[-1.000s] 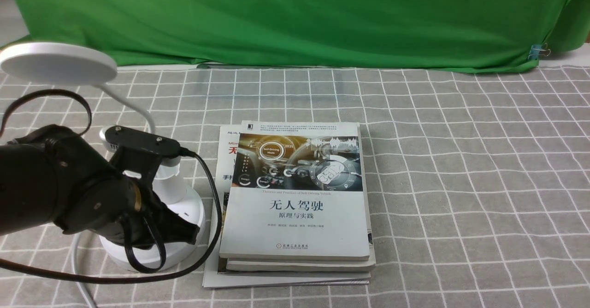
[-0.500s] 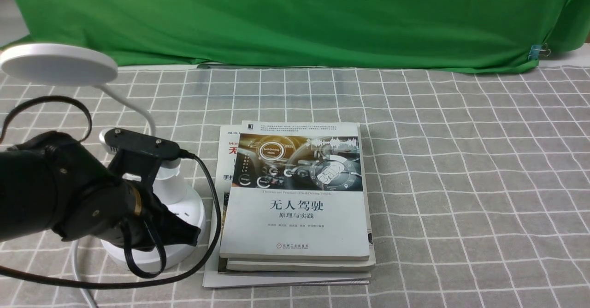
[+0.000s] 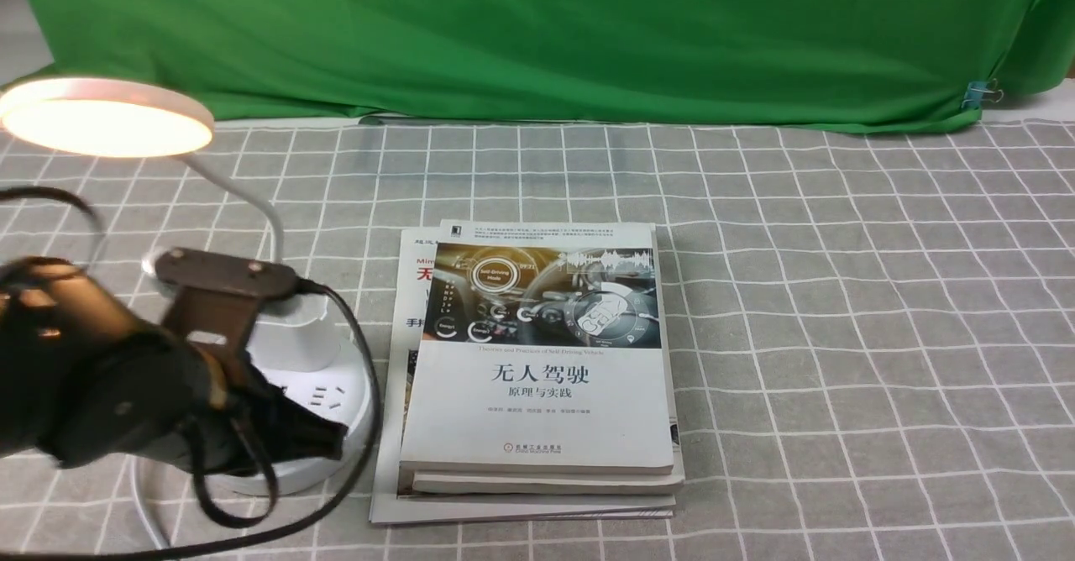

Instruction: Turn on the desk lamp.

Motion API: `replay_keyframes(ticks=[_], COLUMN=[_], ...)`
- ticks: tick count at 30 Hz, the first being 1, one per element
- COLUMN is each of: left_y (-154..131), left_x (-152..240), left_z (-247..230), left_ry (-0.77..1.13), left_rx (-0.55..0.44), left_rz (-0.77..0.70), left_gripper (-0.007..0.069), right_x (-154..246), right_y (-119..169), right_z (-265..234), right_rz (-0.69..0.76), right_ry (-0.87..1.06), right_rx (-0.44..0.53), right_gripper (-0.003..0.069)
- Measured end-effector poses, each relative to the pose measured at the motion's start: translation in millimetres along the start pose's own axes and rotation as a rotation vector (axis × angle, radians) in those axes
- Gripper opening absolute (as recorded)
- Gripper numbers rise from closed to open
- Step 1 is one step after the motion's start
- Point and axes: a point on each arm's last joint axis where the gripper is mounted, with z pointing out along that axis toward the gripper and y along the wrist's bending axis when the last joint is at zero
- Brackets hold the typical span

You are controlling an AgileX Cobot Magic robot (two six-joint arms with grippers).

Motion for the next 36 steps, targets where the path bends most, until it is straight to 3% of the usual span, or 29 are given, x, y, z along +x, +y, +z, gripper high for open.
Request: replay_keyframes(ticks=[3,10,16,22,36], left_y=[3,10,18,26,28], left_x=[5,58,94,115,123], left_z=[-24,-78,-115,-148,-157], left_ry=[-0.071,-0.328,-0.696,-0.96,-1.035], left_rx=[0.02,0.152,0.185,0.184,0.186], left_rz=[-0.033,-0.098,0.038,0.056,0.054], left_gripper=[0.0019,0.0019,0.0019,0.0019,0.0019], right_x=[0,0,0,0,0], right_y=[0,0,0,0,0], right_z=[0,0,0,0,0], right_rz=[0.0,0.0,0.0,0.0,0.0], right_ry=[0.0,0.0,0.0,0.0,0.0], right_rx=[0.0,0.0,0.0,0.0,0.0], right_gripper=[0.0245,0.0245,0.0245,0.0245,0.0245])
